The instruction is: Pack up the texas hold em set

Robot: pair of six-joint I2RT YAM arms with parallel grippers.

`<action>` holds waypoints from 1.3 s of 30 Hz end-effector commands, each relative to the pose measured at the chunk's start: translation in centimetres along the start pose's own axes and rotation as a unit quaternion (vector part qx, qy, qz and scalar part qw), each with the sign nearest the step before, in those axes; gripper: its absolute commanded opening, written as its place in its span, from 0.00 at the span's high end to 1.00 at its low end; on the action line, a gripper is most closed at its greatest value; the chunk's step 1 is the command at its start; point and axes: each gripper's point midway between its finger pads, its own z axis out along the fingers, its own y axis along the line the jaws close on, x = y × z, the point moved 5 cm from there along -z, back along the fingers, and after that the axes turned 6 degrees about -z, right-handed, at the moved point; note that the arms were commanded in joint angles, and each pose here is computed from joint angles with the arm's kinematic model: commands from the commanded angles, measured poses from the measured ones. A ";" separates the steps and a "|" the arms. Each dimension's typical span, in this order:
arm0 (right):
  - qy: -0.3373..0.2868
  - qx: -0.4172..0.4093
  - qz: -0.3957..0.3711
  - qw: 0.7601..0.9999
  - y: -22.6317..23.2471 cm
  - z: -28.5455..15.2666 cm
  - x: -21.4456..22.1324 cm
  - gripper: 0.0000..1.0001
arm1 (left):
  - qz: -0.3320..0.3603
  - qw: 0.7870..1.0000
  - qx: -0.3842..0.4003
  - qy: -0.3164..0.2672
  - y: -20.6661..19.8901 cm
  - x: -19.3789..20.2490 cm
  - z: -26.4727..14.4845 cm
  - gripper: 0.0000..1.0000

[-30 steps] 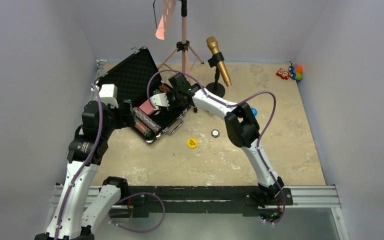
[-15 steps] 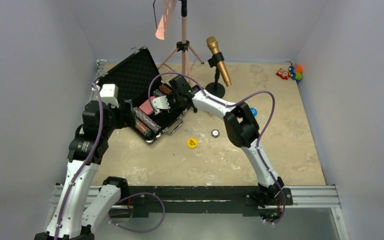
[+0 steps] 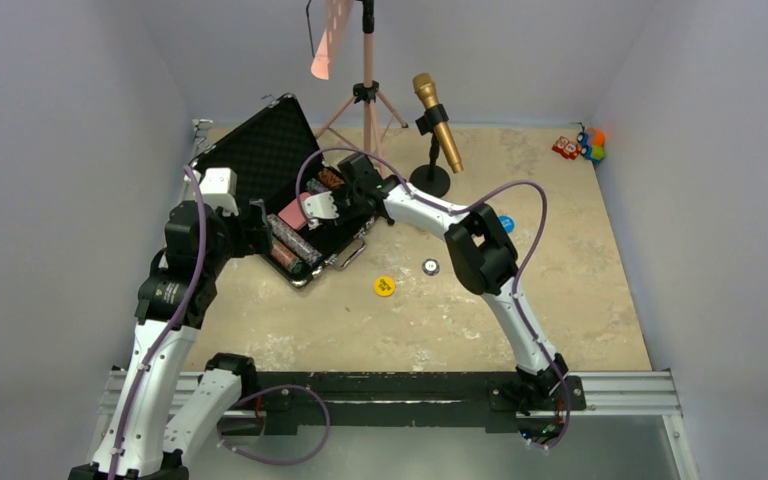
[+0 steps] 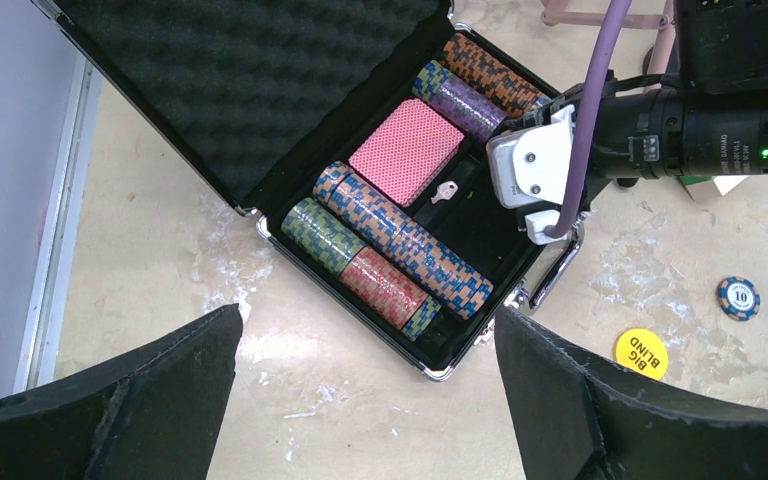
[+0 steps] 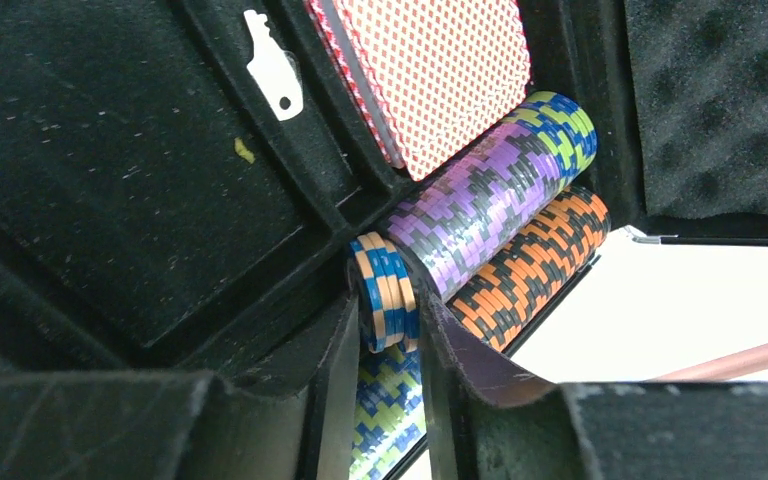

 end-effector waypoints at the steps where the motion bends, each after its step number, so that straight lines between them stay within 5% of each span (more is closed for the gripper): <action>1: -0.003 0.051 -0.016 0.999 -1.4 0.9 0.0 0.68 | -0.002 1.000 0.007 -0.018 -0.2 -0.8 0.1 0.00; 15: 0.004 0.096 -0.020 0.995 -2.4 0.0 -0.2 0.60 | -0.002 1.000 0.008 -0.017 -0.3 -0.8 0.1 0.00; 21: 0.005 0.109 -0.023 0.994 -2.7 -0.9 -0.4 0.45 | -0.002 1.000 0.008 -0.017 -0.3 -0.8 0.1 0.00; 31: 0.006 0.110 -0.025 0.994 -2.5 -1.4 -0.4 0.45 | -0.002 1.000 0.010 -0.017 -0.3 -0.8 0.1 0.00; 39: 0.008 0.091 -0.019 0.996 -1.7 -1.5 -0.3 0.55 | -0.003 1.000 0.010 -0.018 -0.3 -0.8 0.1 0.00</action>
